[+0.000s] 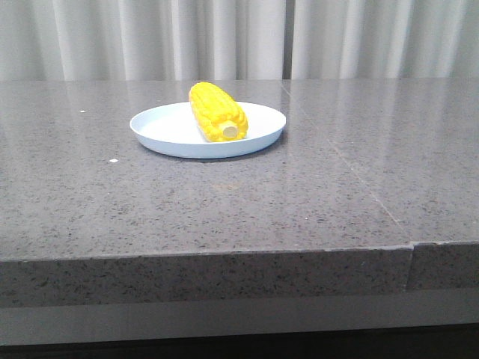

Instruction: Place corn on plate with both arms

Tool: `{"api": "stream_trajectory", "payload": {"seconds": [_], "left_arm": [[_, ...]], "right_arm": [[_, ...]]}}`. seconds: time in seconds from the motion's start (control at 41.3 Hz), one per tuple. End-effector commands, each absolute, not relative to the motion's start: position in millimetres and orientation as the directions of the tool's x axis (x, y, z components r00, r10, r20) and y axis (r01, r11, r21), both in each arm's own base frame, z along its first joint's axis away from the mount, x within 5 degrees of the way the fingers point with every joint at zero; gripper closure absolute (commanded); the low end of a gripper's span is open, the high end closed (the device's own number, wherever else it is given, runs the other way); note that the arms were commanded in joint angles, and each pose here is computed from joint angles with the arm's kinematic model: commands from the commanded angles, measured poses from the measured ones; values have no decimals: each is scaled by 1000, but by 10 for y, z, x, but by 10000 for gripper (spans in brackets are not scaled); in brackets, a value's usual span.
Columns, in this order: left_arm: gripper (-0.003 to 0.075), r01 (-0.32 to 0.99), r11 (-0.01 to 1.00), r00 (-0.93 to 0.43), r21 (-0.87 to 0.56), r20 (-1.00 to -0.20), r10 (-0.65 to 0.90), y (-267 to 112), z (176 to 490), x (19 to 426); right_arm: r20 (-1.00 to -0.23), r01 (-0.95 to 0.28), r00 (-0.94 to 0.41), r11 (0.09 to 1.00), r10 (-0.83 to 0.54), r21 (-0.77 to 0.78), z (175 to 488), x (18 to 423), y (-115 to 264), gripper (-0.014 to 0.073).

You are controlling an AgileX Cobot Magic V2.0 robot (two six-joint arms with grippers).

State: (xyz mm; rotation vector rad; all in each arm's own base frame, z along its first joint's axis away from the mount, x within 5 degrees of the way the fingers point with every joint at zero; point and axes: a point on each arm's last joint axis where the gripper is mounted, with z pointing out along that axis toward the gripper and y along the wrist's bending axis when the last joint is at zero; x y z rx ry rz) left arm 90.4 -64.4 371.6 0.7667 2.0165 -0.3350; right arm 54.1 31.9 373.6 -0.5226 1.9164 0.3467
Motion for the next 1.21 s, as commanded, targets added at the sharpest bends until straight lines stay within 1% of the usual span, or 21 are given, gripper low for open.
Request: {"api": "stream_trajectory", "payload": {"seconds": [0.0, 0.363, 0.412, 0.509, 0.606, 0.678, 0.872, 0.969, 1.115, 1.187], "left_arm": [[740, 629, 775, -326, 58, -885, 331, -656, 3850, 911], [740, 622, 780, -315, 60, -893, 320, -637, 3824, 896], [740, 598, 799, -306, 62, -904, 300, -598, 3796, 890], [740, 480, 872, -252, 99, -936, 245, -420, 3704, 843], [740, 344, 933, -170, 107, -970, 174, -264, 3521, 760], [740, 257, 960, -120, 109, -982, 143, -178, 3376, 685], [741, 49, 993, -42, 111, -993, 113, -34, 2925, 517], [740, -5, 995, -5, 99, -995, 99, -10, 2696, 470], [740, -17, 1000, 2, 24, -1000, 25, 4, 2466, 468], [740, -14, 1000, 1, 15, -1000, 15, 4, 2402, 473]], "right_arm": [[-951, -506, -257, 863, -170, -18, 3859, 556, 320, 663], [-951, -506, -257, 863, -170, -18, 3859, 556, 320, 663], [-951, -506, -257, 863, -170, -18, 3859, 556, 320, 663], [-951, -506, -257, 863, -170, -18, 3859, 556, 320, 663], [-951, -506, -257, 863, -170, -18, 3859, 556, 320, 663], [-951, -506, -257, 863, -170, -18, 3859, 556, 320, 663], [-951, -506, -257, 863, -170, -18, 3859, 556, 320, 663], [-951, -506, -257, 863, -170, -18, 3859, 556, 320, 663], [-951, -506, -257, 863, -170, -18, 3859, 556, 320, 663], [-951, -506, -257, 863, -170, -18, 3859, 556, 320, 663]]}}
